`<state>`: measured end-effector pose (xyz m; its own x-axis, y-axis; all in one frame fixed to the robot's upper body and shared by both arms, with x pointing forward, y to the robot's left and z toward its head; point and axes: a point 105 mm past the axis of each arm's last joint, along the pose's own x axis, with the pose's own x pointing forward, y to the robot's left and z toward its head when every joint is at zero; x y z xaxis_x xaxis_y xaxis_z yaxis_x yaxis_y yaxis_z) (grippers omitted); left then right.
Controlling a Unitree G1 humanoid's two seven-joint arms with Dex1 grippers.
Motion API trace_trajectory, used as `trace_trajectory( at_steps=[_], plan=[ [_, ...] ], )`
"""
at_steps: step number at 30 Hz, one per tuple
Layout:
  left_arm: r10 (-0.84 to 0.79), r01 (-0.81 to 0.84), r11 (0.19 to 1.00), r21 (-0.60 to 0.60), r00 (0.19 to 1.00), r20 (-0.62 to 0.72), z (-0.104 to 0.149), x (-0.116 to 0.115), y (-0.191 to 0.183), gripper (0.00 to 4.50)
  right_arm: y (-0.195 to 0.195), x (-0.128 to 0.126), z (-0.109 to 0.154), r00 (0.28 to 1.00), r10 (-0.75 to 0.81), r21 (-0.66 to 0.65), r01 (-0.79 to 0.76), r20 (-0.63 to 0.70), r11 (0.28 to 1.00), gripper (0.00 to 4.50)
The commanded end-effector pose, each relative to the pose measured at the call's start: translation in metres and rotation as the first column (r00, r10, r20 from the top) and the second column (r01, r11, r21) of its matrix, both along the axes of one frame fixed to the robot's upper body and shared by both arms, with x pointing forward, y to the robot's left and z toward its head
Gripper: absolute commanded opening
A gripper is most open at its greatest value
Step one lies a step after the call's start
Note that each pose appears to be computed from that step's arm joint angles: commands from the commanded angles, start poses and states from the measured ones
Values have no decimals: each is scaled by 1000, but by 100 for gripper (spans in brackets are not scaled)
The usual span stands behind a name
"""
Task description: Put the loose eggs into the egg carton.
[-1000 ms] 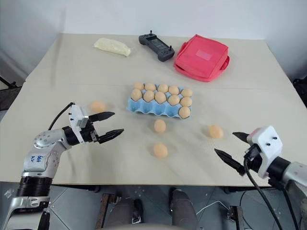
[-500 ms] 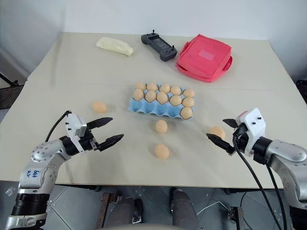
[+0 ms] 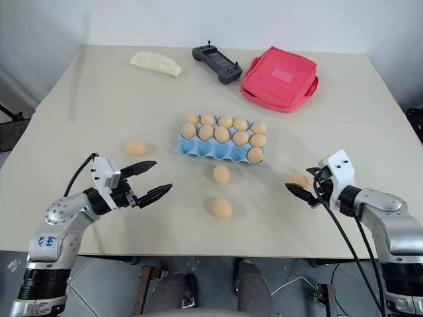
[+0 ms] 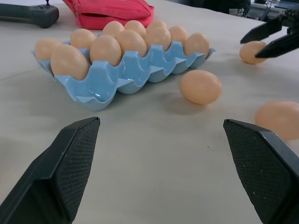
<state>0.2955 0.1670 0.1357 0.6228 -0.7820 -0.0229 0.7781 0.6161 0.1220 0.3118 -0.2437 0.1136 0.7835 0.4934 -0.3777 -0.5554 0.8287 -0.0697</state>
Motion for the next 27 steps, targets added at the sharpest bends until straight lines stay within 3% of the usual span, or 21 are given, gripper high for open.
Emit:
trace_trajectory(
  at_steps=[1,4,8,10,15,19,22,27],
  plan=[
    [-10,10,1000,-2,999,46,11,2,-1,450,0,4,2,1000,-13,5,13,-3,1000,430],
    [-11,11,1000,-4,999,50,12,4,-2,450,1,6,7,999,-21,17,20,30,1000,356],
    [-10,11,1000,-4,999,51,12,6,-2,450,5,5,23,997,-8,9,8,80,1000,214],
    [-10,10,1000,-3,999,53,13,6,-1,450,11,6,38,992,13,-5,-12,126,1000,167],
    [-15,15,1000,-1,998,56,13,9,-1,450,52,12,80,962,128,8,-133,242,991,156],
    [-18,18,1000,-1,998,61,14,11,-2,450,91,21,96,933,214,22,-230,291,973,156],
    [-21,21,1000,-1,998,64,15,13,-3,450,119,33,98,918,247,24,-267,310,963,156],
    [-9,10,1000,-4,997,76,16,13,-3,450,148,55,79,918,283,16,-299,278,954,156]
  ],
)
